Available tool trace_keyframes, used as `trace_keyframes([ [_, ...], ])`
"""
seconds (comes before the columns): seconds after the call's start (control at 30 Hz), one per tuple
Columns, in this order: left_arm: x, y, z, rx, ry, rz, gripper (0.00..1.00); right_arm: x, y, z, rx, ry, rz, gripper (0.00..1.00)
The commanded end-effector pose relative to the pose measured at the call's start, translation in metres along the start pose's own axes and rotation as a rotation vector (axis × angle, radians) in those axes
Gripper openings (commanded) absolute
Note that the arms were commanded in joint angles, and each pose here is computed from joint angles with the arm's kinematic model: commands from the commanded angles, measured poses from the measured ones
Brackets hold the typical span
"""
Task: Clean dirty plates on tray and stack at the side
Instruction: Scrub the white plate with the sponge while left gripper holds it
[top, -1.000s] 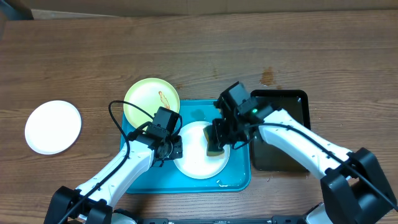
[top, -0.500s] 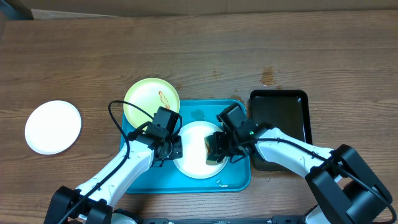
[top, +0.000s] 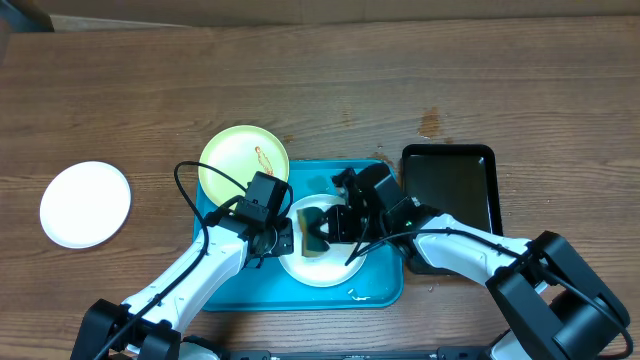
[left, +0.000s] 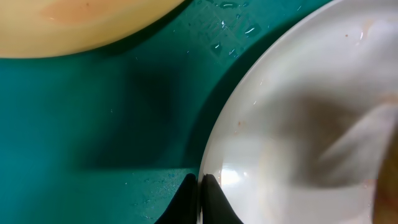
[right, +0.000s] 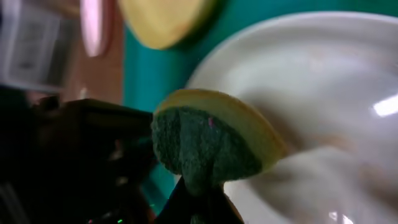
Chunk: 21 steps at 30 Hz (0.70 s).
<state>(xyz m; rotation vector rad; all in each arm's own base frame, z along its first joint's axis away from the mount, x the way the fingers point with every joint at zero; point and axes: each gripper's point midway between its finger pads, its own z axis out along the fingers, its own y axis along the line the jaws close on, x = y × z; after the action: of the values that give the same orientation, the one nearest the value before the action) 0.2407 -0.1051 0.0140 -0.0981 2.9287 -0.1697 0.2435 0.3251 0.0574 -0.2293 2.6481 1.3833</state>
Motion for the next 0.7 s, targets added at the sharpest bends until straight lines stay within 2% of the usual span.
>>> trace_keyframes([
  [0.0, 0.008, 0.001, 0.004, -0.006, 0.019, -0.002, 0.04, 0.009, 0.023, -0.005, -0.109, 0.068, -0.021, 0.04],
  [0.2, 0.008, 0.002, 0.004, -0.007, 0.023, -0.003, 0.04, 0.019, -0.017, -0.002, 0.087, 0.064, 0.014, 0.04],
  [0.37, 0.008, 0.002, 0.004, -0.007, 0.023, -0.003, 0.04, 0.003, -0.013, -0.018, 0.058, 0.027, -0.019, 0.04],
  [0.47, 0.008, 0.002, 0.004, -0.008, 0.022, -0.003, 0.04, -0.014, -0.01, -0.044, 0.079, -0.031, -0.044, 0.04],
  [0.67, 0.008, 0.002, 0.004, -0.007, 0.023, -0.003, 0.04, -0.041, -0.055, -0.127, 0.404, -0.204, -0.041, 0.04],
])
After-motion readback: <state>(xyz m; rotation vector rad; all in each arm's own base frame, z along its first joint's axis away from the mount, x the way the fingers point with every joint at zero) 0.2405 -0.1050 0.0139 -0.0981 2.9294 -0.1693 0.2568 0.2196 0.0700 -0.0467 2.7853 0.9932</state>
